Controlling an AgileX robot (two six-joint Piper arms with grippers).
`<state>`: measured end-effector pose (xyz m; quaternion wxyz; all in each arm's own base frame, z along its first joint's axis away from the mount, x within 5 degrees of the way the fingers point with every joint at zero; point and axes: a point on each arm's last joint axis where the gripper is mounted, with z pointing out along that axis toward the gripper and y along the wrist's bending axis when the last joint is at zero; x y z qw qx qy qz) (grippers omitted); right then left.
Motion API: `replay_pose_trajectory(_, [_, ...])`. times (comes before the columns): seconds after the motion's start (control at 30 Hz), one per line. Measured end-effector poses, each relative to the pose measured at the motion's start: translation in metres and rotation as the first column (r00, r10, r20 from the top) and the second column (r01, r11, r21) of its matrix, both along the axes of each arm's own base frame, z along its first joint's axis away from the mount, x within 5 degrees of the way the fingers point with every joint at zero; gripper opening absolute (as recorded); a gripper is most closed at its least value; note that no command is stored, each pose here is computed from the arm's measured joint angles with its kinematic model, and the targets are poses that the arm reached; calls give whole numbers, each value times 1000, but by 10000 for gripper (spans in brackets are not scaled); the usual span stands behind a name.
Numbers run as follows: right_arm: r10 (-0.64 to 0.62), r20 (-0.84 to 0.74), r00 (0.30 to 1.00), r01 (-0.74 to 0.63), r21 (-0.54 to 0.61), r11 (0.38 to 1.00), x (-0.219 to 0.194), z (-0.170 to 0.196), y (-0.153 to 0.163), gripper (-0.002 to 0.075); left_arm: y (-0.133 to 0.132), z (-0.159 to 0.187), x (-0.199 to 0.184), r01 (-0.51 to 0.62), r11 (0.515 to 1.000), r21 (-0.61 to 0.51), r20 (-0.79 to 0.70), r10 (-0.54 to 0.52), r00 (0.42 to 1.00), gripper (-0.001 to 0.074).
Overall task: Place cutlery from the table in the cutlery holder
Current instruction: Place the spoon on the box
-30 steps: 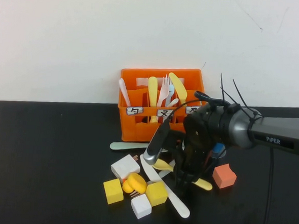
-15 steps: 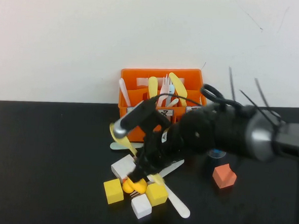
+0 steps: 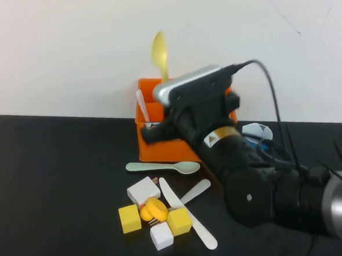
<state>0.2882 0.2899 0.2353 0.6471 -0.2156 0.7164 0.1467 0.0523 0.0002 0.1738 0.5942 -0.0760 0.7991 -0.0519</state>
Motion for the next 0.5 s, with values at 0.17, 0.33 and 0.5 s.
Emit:
replay_pose_trajectory(0.17, [-46, 109, 993, 32, 127, 991, 27, 8, -5, 146, 0, 0, 0, 0, 1000, 0, 0, 0, 1000, -1])
replay_pose_trajectory(0.33, [-39, 103, 994, 21, 170, 985, 59, -13, 5, 146, 0, 0, 0, -1, 1000, -3, 0, 1, 1000, -1])
replay_pose_trajectory(0.5, [-30, 61, 998, 19, 170, 985, 79, -41, 19, 146, 0, 0, 0, -1, 1000, -3, 0, 1, 1000, -1])
